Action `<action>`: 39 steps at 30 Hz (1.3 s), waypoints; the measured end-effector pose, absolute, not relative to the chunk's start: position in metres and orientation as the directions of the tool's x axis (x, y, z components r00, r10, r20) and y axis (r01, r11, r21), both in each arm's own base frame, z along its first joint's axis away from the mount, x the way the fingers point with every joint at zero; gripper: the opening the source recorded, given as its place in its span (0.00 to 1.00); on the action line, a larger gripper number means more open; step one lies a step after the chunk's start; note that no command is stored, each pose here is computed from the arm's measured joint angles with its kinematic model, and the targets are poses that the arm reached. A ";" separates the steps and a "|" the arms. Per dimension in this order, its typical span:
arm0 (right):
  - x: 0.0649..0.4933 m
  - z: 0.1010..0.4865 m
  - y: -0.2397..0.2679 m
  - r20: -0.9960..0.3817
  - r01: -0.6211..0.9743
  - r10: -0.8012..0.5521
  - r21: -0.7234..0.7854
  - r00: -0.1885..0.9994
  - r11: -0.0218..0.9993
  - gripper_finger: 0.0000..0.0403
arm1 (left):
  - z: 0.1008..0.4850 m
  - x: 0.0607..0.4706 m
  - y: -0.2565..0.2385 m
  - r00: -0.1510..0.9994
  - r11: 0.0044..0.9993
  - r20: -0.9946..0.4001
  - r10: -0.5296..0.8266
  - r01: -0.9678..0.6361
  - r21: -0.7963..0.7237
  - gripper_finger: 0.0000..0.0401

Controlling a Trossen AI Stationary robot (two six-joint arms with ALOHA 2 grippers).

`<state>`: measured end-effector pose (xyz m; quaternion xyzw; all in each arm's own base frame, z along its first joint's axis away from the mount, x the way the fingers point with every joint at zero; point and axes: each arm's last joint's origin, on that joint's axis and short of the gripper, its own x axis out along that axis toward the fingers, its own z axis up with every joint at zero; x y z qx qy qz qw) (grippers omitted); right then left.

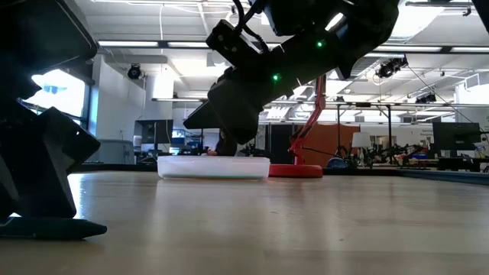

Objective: Pick & place school supplies into a supply box
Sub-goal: Put the dark green crayon into the orange supply box

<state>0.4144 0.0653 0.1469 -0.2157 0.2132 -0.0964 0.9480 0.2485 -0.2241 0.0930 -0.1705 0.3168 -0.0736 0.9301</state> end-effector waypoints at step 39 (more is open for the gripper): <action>0.415 0.146 0.069 -0.388 -0.040 -0.128 -0.396 0.913 0.917 0.26 | 0.046 0.238 -0.235 0.848 0.988 -0.524 -0.075 -0.009 -0.156 0.44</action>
